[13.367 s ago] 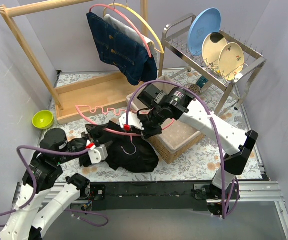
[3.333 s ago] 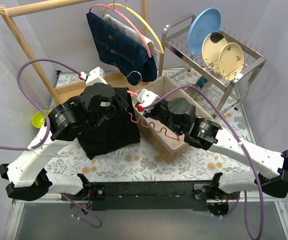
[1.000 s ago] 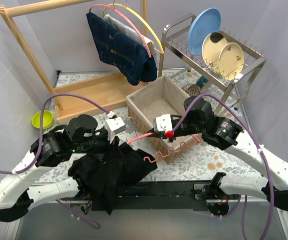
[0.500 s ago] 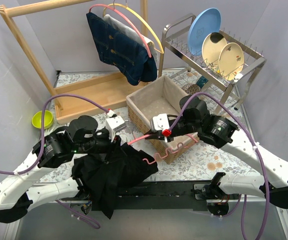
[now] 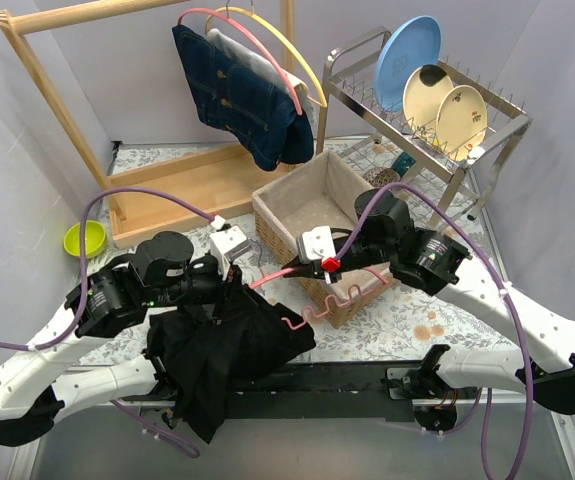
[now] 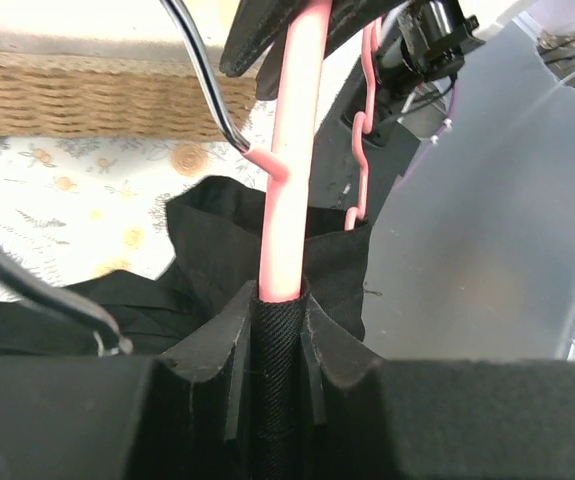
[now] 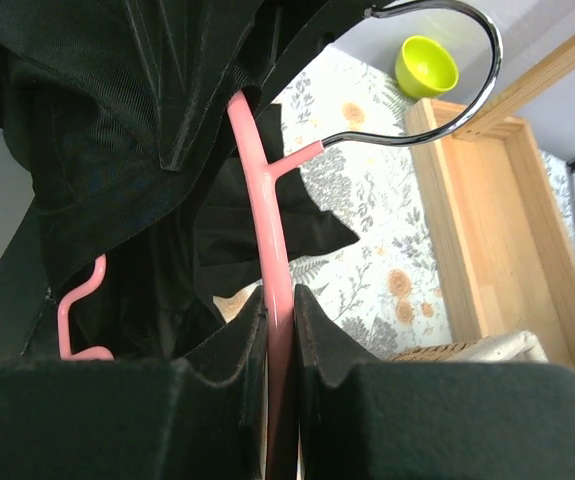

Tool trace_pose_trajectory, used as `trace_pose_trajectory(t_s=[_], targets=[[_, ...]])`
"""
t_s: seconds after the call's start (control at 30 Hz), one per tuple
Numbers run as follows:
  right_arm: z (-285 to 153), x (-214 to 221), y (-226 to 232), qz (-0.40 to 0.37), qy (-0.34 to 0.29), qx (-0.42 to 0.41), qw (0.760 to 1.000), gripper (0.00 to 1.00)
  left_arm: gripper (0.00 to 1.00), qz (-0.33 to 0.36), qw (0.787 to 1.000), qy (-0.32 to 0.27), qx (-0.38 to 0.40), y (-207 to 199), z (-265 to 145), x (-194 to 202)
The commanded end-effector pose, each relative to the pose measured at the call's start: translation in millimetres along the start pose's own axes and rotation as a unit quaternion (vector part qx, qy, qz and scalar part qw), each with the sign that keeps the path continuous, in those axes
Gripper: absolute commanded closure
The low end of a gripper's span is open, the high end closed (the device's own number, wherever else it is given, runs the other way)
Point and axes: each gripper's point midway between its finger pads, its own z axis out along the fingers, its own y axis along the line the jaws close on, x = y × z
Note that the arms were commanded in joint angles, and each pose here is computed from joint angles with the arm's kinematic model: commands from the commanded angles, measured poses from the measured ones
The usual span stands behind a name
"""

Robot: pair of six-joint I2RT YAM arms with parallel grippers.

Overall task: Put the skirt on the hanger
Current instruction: Place skirt on hanger

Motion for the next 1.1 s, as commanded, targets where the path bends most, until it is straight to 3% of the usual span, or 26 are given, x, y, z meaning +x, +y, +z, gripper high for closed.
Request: trace_pose_trajectory(t_s=[0.0,0.03,0.13,0.33,0.47,0.77,0.87,0.9,1.07], targets=[[3.1,-34.0,-6.7,-0.029,-0.061,0.007,0.998,0.94,1.0,0.015,0.997,-0.058,-0.049,8.5,-20.1,-32.5],[4.7,-31.7,-6.7,-0.022,-0.058,0.006,0.998,0.82,1.0,0.02,0.996,-0.06,-0.06,11.6,-23.6,-34.0],[11.8,-24.0,-2.9,0.002,-0.048,-0.015,0.999,0.59,1.0,0.052,0.993,-0.048,-0.096,24.6,-31.1,-33.4],[31.9,-16.1,6.5,0.069,-0.022,-0.101,0.992,0.5,1.0,0.128,0.981,-0.004,-0.146,50.1,-24.5,-30.3],[44.7,-6.8,8.9,0.12,0.005,-0.144,0.982,0.49,1.0,0.174,0.971,0.016,-0.163,58.4,-24.1,-39.0],[46.4,-8.9,5.2,0.144,0.025,-0.158,0.977,0.58,1.0,0.246,0.957,0.011,-0.154,54.2,-32.1,-59.3],[46.3,-5.5,7.4,0.15,0.028,-0.16,0.975,0.76,1.0,0.247,0.957,0.01,-0.154,55.2,-30.9,-57.1],[45.6,-4.3,8.2,0.153,0.028,-0.161,0.975,0.98,1.0,0.244,0.957,0.008,-0.154,55.1,-31.0,-56.1],[25.5,-4.2,-6.3,0.149,0.012,-0.105,0.983,0.99,0.99,0.222,0.964,-0.037,-0.141,48.4,-38.6,-48.3]])
